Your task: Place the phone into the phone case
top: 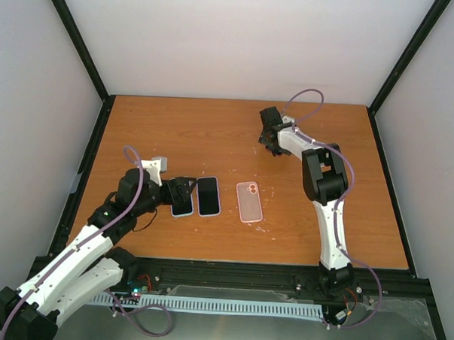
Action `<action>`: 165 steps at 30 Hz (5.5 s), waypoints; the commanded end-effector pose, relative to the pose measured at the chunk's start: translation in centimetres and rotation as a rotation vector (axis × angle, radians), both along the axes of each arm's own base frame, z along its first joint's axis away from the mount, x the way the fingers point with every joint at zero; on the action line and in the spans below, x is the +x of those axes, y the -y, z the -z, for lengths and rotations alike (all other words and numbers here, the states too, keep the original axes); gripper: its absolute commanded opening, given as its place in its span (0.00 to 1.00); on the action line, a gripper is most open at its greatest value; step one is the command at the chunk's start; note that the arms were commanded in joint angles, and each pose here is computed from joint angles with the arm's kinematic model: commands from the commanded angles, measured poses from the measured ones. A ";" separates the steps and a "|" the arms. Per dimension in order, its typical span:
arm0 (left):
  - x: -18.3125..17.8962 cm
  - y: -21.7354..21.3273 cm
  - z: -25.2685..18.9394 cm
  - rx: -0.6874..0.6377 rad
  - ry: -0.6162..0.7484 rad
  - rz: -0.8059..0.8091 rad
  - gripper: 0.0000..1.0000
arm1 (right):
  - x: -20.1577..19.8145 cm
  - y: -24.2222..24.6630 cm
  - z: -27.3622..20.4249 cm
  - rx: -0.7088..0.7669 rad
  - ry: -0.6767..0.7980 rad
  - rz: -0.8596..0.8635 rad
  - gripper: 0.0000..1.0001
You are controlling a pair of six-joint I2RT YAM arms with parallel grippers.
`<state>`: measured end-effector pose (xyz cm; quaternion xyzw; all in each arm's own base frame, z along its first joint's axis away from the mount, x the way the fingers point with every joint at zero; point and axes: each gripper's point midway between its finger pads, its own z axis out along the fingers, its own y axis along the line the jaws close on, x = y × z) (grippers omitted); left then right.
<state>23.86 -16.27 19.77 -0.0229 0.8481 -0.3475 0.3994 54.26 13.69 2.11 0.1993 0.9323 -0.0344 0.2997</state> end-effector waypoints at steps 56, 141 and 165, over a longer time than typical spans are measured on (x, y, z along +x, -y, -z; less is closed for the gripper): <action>0.3 1.7 1.3 -0.070 -0.075 0.042 0.99 | -19.0 2.3 2.8 -0.034 -0.258 -0.318 0.83; 0.3 1.7 5.9 -0.157 -0.289 0.044 1.00 | -26.4 -11.7 -0.4 0.322 -0.234 -0.545 0.53; 0.6 2.1 5.8 -0.133 -0.292 0.074 0.99 | -25.9 -11.3 -3.4 0.331 -0.142 -0.546 0.89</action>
